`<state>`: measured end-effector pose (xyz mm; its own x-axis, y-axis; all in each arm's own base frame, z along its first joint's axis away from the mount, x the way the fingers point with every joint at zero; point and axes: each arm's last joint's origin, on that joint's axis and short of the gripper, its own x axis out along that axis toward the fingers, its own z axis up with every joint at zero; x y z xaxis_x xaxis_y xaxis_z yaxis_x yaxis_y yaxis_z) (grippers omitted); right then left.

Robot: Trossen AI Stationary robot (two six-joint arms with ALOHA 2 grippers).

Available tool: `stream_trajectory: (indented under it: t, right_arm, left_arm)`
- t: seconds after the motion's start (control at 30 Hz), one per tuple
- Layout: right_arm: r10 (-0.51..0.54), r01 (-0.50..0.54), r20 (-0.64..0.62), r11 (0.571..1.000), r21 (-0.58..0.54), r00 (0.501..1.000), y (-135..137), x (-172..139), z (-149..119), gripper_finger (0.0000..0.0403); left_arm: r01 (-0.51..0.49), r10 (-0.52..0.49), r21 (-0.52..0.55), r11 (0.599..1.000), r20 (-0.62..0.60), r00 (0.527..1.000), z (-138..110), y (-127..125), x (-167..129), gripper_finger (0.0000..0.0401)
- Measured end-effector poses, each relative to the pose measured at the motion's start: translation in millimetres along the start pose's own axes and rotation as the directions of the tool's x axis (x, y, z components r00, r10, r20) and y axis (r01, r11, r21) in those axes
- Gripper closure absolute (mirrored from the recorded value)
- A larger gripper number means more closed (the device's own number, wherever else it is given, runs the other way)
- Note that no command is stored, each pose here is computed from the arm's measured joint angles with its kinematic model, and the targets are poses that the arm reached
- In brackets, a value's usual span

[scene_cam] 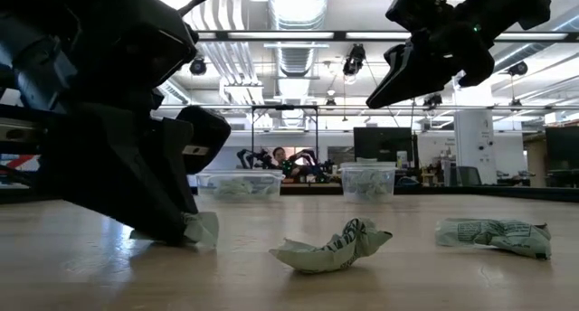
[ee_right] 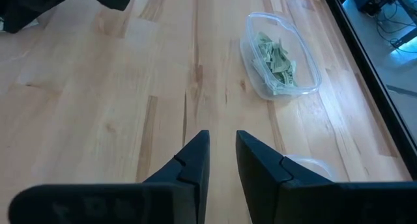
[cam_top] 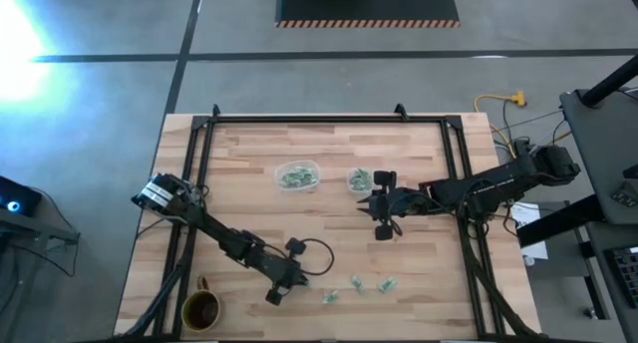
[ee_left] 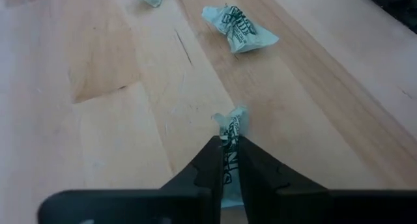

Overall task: Pick and place Stevia / Truvia into bins
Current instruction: Put the stevia packet into the transparent oval container

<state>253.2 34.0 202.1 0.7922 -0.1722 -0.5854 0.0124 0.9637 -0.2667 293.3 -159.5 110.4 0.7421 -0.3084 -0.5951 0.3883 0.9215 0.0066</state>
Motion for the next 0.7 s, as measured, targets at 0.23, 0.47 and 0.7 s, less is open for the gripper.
stream_trajectory:
  t: [0.23, 0.47, 0.7]
  right_arm:
    - [-0.001, 0.001, 0.001, 1.0, 0.0, 1.0, 0, 0, 0, 0.0339]
    - [-0.001, 0.001, 0.001, 1.0, 0.0, 1.0, 0, 0, 0, 0.0337]
    - [-0.001, 0.001, 0.001, 1.0, 0.0, 1.0, 0, 0, 0, 0.0339]
  left_arm:
    - [-0.07, 0.069, 0.059, 0.996, 0.019, 0.997, 4, 3, -2, 0.0379]
    - [-0.16, 0.157, 0.104, 0.982, 0.043, 0.987, 16, 14, -16, 0.0379]
    - [-0.308, 0.313, 0.153, 0.939, -0.005, 0.95, 28, 38, -44, 0.0379]
